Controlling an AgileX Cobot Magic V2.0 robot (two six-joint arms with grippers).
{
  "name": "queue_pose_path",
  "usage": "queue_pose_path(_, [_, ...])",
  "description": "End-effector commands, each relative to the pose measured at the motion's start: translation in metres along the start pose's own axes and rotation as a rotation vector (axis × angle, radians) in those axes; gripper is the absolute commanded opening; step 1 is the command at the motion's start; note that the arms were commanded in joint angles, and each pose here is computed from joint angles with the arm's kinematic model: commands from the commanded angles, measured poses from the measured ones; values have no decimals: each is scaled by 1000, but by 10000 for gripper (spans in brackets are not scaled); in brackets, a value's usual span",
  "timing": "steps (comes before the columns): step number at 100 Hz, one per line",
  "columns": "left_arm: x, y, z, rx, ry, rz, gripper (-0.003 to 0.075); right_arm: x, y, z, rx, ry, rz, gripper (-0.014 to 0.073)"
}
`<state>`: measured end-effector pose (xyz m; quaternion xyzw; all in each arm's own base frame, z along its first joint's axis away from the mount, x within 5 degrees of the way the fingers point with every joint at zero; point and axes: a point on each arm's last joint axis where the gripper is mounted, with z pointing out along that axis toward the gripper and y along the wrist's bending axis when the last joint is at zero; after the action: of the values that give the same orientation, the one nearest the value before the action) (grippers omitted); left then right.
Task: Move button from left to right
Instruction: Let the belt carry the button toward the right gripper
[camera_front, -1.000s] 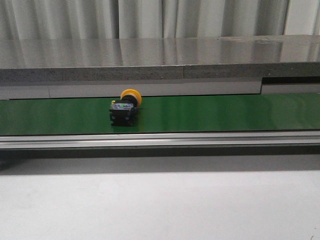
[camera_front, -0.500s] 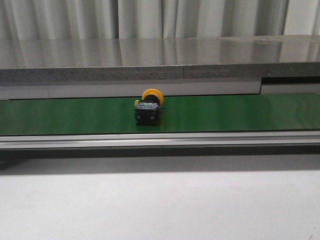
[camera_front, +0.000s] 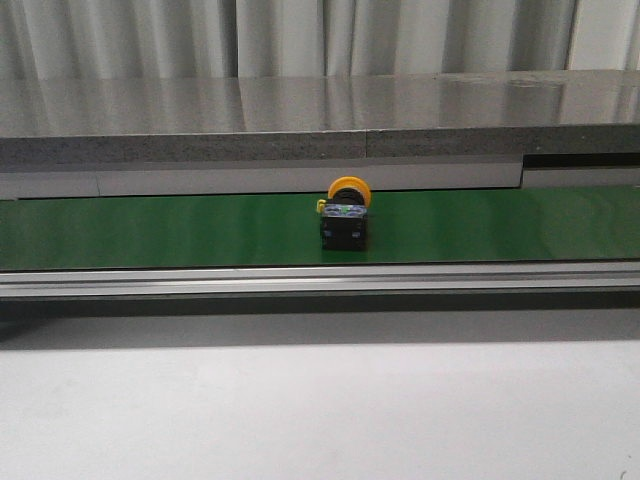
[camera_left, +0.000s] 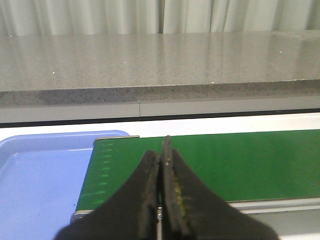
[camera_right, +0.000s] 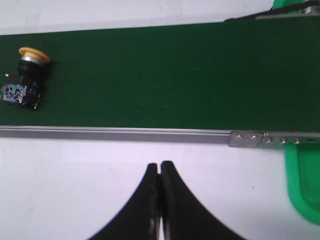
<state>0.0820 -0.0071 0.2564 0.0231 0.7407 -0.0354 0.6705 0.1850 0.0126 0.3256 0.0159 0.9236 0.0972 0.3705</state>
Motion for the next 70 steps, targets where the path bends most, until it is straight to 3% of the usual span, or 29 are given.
queue_pose_path(1, [-15,0,-1,-4,-96,-12,-20,-14,2,4,-19,-45,23,-65])
queue_pose_path(14, [-15,0,-1,-4,-96,-12,-20,-14,0,16,-15,-1,31,-61])
queue_pose_path(24, [-15,0,-1,-4,-96,-12,-20,-14,-1,20,-14,18,33,15])
queue_pose_path(33, [-15,0,-1,-4,-96,-12,-20,-14,-1,20,-14,19,33,174])
queue_pose_path(48, [-15,0,-1,-4,-96,-12,-20,-15,-1,20,-13,6,33,542])
queue_pose_path(55, [-15,0,-1,-4,-96,-12,-20,-16,-1,20,-12,-4,34,650])
queue_pose_path(70, [-15,0,-1,-4,-96,-12,-20,-18,0,21,-23,-17,49,644])
